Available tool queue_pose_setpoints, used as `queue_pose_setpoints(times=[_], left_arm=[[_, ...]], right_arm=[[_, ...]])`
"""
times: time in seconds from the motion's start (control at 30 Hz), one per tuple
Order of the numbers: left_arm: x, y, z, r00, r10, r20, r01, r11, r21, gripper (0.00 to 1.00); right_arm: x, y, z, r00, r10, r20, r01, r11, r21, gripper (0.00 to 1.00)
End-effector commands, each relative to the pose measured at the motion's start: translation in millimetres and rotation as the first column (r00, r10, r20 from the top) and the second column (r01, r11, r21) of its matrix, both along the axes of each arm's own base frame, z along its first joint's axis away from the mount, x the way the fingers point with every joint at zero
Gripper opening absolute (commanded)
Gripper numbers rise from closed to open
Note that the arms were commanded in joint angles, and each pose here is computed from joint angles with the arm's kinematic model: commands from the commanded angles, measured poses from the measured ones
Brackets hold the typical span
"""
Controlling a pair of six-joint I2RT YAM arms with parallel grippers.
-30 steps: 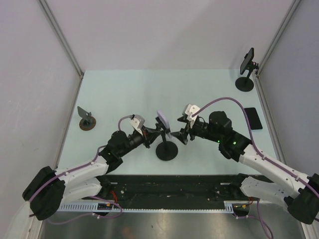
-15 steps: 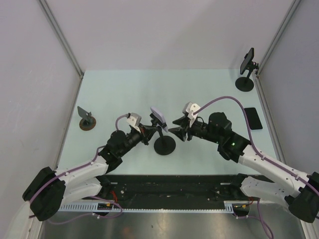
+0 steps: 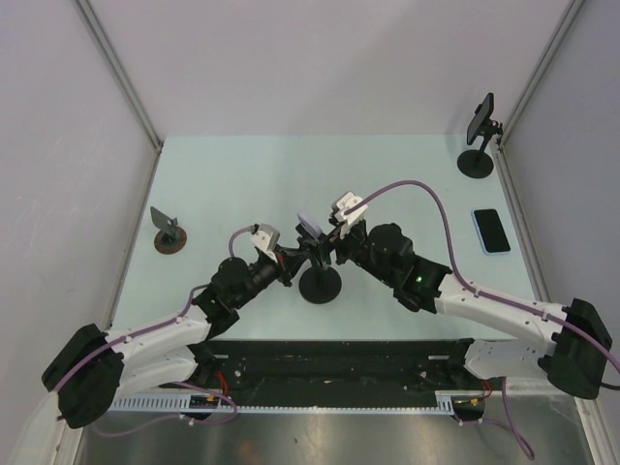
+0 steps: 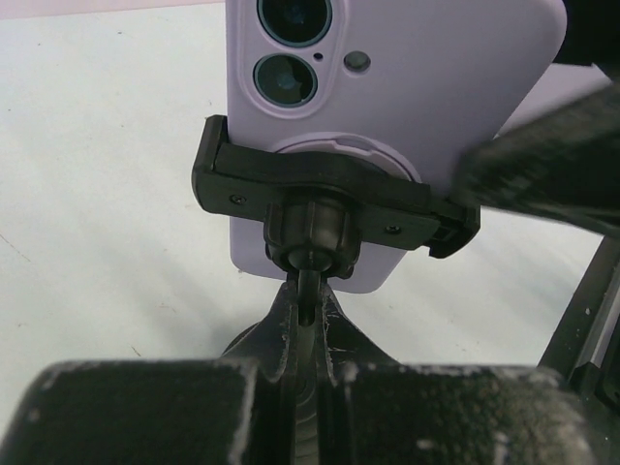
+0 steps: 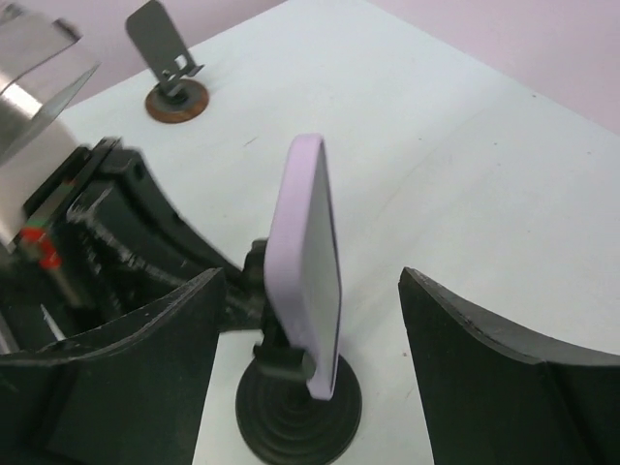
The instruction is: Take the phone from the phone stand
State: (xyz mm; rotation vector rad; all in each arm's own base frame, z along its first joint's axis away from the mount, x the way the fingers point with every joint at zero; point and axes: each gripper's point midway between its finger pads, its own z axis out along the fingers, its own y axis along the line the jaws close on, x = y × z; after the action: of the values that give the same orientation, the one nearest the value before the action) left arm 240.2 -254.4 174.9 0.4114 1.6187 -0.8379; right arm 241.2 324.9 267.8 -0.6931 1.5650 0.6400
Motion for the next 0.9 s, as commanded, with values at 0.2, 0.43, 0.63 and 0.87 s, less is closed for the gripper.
queue_pose_setpoints(times=[0.2, 0.43, 0.63, 0.87], left_arm=[[-7, -4, -10, 1.000, -0.013, -0.013, 0.014, 0.999, 0.044, 0.00], [-7, -4, -8, 1.000, -0.014, -0.009, 0.014, 0.999, 0.039, 0.00], [-8, -5, -6, 1.000, -0.016, -0.016, 0.016, 0.999, 0.028, 0.00], [-9, -3, -12, 1.000, -0.009, -0.030, 0.010, 0.999, 0.031, 0.00]], right_arm=[[32, 15, 38, 0.991, -0.135, 0.020, 0.132, 0.985, 0.114, 0.62], [34, 17, 18, 0.990, -0.143, -0.019, 0.144, 0.987, 0.064, 0.57], [37, 17, 11, 0.985, -0.169, -0.024, 0.170, 0.984, 0.048, 0.56], [35, 16, 8, 0.985, -0.172, -0.024, 0.173, 0.984, 0.033, 0.10]])
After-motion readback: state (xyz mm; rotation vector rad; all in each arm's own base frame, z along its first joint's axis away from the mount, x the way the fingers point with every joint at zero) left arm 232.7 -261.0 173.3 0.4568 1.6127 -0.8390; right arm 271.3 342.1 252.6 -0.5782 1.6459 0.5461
